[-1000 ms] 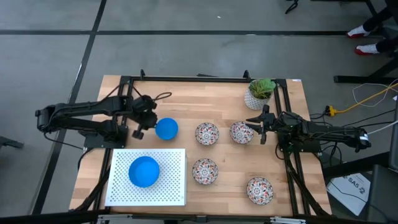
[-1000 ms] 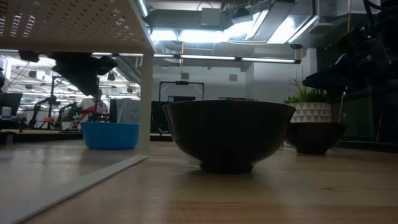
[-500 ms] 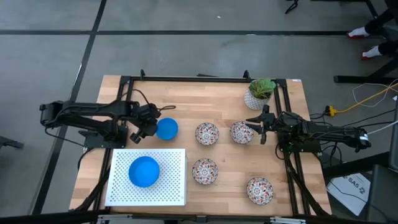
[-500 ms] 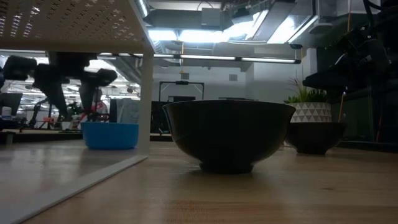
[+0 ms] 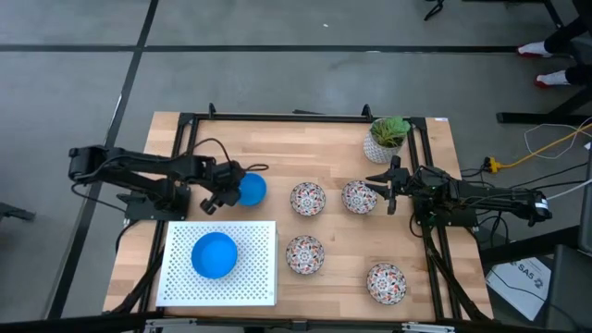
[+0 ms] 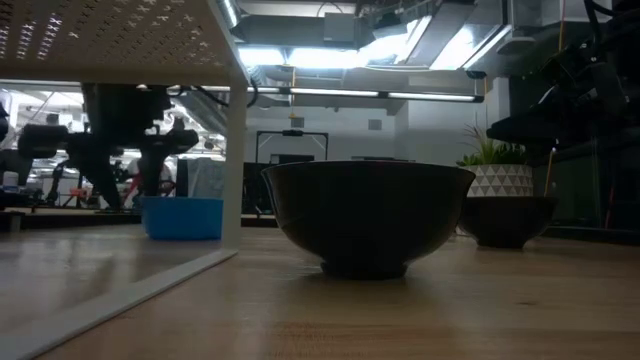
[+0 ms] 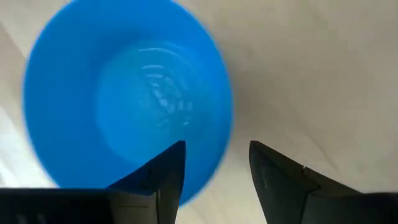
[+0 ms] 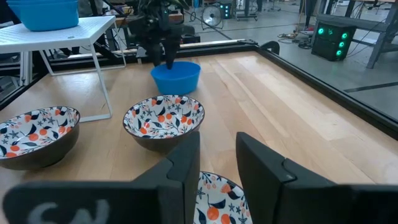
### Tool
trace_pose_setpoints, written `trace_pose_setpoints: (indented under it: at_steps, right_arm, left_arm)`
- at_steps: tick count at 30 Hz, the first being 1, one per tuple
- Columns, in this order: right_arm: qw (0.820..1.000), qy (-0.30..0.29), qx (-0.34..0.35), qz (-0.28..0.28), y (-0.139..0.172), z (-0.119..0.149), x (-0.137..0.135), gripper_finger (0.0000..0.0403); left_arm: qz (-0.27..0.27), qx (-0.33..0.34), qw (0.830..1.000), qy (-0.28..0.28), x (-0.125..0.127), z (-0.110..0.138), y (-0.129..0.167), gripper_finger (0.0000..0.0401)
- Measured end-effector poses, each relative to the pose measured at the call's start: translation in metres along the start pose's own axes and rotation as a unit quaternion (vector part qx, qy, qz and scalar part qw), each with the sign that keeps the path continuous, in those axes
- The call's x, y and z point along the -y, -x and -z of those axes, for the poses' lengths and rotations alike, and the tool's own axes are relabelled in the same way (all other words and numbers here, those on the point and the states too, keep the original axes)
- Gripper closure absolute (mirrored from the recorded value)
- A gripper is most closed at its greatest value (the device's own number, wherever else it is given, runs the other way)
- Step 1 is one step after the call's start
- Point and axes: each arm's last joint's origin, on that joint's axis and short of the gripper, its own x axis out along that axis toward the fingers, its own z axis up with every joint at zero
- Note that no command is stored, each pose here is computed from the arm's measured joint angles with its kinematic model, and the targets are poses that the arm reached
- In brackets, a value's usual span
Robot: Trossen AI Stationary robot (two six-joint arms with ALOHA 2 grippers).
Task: Pick & Place Mini bowls
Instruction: Stack the blue bowl on the stacked blue bowls on the shelf
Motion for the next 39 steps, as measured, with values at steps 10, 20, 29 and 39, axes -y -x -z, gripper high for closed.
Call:
trace_pose_setpoints:
  at_steps: [10,20,29,39]
  right_arm:
    - [1.000,0.000,0.000,0.000,0.000,0.000,0.000,0.0299]
    - [1.000,0.000,0.000,0.000,0.000,0.000,0.000,0.0299]
    - [1.000,0.000,0.000,0.000,0.000,0.000,0.000,0.0299]
    - [1.000,0.000,0.000,0.000,0.000,0.000,0.000,0.0299]
  left_arm:
    - [-0.025,-0.002,1.000,-0.006,-0.003,-0.005,-0.004,0.0265]
    - [-0.020,0.014,0.987,0.160,-0.004,-0.006,-0.004,0.0394]
    - [-0.063,0.077,0.962,0.254,-0.010,-0.011,0.023,0.0397]
    - [-0.138,0.125,0.935,0.301,-0.022,-0.022,0.077,0.0397]
